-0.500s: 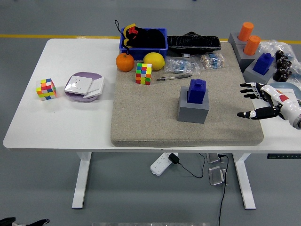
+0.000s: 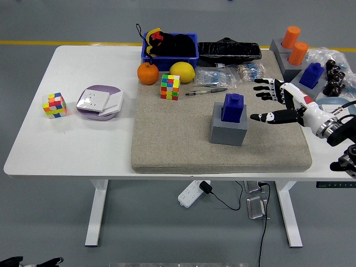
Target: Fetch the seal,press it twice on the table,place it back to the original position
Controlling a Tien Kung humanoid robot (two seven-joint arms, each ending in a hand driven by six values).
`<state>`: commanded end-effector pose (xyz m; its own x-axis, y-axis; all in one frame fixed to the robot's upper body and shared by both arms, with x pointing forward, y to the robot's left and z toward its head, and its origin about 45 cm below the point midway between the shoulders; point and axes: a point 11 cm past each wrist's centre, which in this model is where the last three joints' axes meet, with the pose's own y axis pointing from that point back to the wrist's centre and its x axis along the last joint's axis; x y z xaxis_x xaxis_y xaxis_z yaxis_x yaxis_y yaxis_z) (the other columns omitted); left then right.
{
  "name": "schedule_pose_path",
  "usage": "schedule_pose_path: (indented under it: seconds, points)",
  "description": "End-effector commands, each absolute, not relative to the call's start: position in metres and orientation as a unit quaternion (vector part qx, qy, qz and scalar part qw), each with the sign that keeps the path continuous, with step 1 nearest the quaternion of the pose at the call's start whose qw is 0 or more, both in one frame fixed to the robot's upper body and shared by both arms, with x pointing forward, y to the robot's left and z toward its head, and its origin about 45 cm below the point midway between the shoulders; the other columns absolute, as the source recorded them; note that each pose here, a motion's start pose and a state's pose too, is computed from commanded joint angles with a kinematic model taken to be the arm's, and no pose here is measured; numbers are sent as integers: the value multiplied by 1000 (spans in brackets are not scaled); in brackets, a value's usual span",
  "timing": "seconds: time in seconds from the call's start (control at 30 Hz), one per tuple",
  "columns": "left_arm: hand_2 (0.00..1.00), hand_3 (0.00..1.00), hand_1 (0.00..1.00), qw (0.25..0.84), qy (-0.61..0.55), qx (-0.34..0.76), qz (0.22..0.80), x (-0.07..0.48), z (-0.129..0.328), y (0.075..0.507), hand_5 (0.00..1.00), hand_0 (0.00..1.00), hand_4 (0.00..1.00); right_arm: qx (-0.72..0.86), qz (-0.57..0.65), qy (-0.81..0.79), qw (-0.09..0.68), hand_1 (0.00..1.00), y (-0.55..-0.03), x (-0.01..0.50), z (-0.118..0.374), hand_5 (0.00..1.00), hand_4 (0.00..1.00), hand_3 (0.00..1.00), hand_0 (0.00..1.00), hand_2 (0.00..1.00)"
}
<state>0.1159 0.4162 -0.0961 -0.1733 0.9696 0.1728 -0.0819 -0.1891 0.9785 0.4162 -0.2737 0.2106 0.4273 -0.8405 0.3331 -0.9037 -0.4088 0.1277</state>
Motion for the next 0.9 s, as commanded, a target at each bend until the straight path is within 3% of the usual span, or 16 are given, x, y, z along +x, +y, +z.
schedule_pose_path:
  seconds: [0.33,0.9]
  points:
    - [762,800,784,435,473,475,601,111,-99,410,414,813,677,855,75,-502,104,757,-243,428,211,24,998,839,813,779]
    - [763,800,785,443,481,470,593,108,-104,397,413,813,679,846,51,-520,103,759,-246,437,193,2,998,833,814,779]
